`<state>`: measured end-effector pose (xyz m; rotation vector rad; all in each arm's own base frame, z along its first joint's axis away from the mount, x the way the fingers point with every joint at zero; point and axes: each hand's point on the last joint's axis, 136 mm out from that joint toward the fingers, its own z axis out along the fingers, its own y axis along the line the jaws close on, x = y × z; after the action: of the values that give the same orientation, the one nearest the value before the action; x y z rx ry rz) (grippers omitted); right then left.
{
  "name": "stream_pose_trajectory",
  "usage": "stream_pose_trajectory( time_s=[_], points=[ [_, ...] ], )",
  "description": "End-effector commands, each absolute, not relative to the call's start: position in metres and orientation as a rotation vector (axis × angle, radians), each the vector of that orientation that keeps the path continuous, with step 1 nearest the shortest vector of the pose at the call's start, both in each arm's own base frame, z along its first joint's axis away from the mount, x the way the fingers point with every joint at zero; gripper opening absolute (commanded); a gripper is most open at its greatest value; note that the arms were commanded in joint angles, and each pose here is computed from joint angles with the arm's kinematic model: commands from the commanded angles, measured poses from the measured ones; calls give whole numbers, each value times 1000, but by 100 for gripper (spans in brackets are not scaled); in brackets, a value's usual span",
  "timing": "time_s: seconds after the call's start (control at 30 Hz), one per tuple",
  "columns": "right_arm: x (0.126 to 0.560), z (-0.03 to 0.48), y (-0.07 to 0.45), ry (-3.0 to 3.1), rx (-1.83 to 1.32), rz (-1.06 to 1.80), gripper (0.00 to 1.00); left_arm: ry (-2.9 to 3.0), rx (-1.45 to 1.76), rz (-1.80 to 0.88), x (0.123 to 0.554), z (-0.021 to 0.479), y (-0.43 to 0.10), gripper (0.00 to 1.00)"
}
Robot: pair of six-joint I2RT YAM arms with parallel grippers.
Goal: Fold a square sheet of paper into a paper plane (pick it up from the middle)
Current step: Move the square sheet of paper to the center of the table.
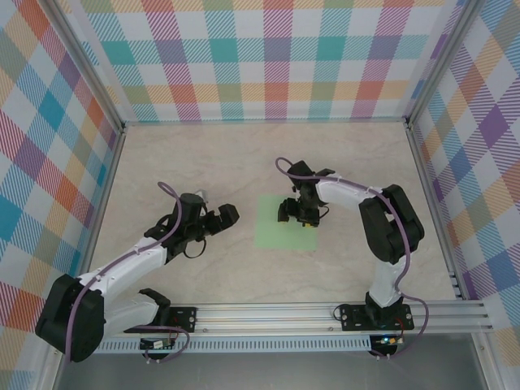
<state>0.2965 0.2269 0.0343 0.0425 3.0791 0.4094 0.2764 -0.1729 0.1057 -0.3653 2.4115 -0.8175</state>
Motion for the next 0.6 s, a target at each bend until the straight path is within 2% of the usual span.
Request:
stream_pose_trajectory(
  time_s=[0.0, 0.07, 0.17, 0.57],
  points=[
    [306, 73, 229, 3003, 37, 375, 80, 2336, -355, -860, 288, 123, -179, 100],
    [306, 82, 224, 2987, 107, 274, 100, 2308, -376, -861, 292, 126, -177, 100],
    [299, 85, 216, 2938, 206, 63, 100, 2301, -376, -841, 296, 126, -175, 100],
    [301, 51, 244, 3015, 227, -55, 100, 2356, -333, -815, 309, 127, -180, 100]
  ],
)
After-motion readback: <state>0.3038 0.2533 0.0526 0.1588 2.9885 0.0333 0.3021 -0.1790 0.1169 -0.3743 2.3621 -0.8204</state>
